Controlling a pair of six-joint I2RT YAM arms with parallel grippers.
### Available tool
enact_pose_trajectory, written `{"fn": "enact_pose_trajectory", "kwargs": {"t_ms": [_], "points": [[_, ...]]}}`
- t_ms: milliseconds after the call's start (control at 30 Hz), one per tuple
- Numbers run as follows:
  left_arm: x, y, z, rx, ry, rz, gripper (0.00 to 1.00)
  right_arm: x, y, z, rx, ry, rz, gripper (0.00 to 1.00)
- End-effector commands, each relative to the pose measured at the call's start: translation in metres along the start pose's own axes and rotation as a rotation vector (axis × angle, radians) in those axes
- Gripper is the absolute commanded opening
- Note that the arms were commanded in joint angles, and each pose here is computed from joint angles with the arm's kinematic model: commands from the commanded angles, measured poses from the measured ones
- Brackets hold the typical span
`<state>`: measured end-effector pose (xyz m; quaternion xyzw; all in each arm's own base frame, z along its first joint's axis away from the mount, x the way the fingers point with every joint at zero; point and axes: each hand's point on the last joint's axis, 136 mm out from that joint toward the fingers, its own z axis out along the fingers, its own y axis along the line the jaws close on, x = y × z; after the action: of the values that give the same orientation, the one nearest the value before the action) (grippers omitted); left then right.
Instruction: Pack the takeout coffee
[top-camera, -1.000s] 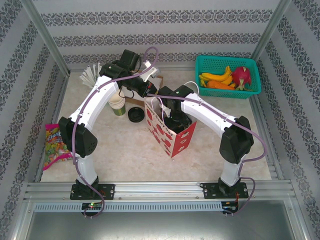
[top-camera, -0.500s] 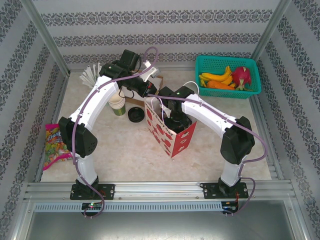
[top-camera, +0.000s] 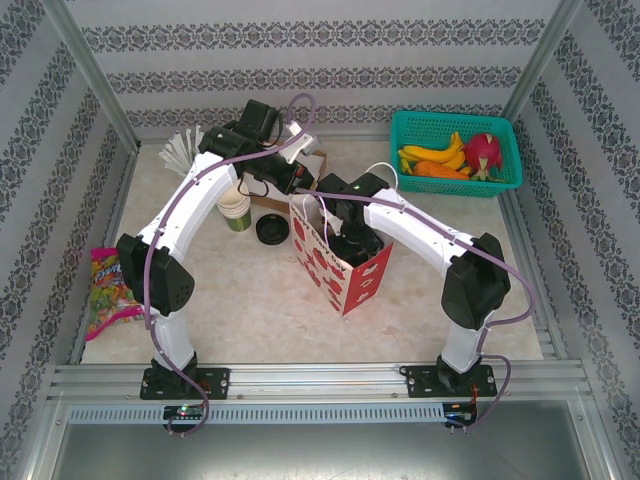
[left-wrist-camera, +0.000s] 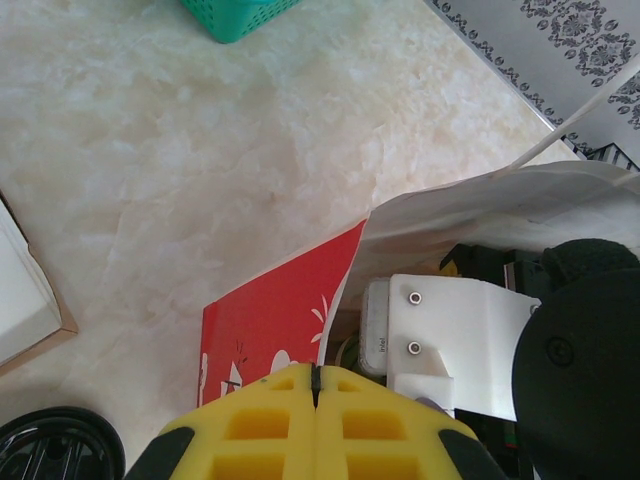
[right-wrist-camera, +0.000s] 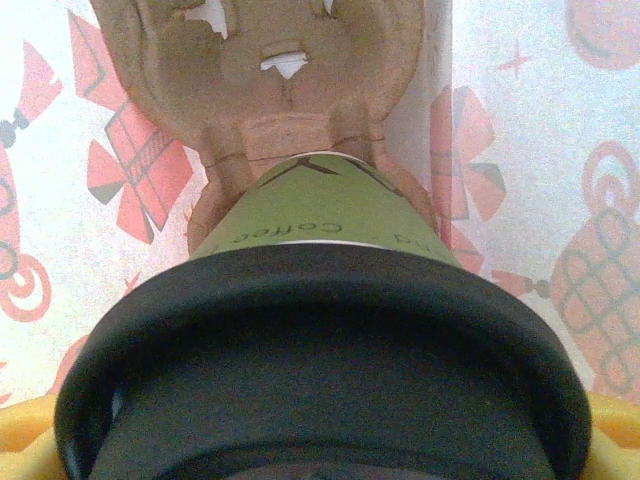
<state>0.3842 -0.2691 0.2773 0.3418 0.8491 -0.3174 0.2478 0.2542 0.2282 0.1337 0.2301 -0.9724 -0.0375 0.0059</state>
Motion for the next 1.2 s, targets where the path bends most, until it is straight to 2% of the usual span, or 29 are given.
{"fn": "enact_pose_trajectory", "kwargs": {"t_ms": [0,467,900,1167], "points": [[-0.006,-0.012,-0.013,0.009,-0.039,0.011,0.0,-0.006,-0.007,0.023,0.01,0.021,0.009,0.6],[-0.007,-0.011,-0.013,0.007,-0.047,0.007,0.0,-0.007,-0.007,0.026,0.011,0.021,0.027,0.59],[-0.007,-0.01,-0.019,-0.025,-0.057,0.023,0.0,0.01,-0.005,0.0,0.021,0.051,0.05,0.59],[-0.006,-0.01,-0.019,-0.027,-0.055,0.023,0.0,0.014,-0.004,0.002,0.024,0.078,0.05,0.58]]}}
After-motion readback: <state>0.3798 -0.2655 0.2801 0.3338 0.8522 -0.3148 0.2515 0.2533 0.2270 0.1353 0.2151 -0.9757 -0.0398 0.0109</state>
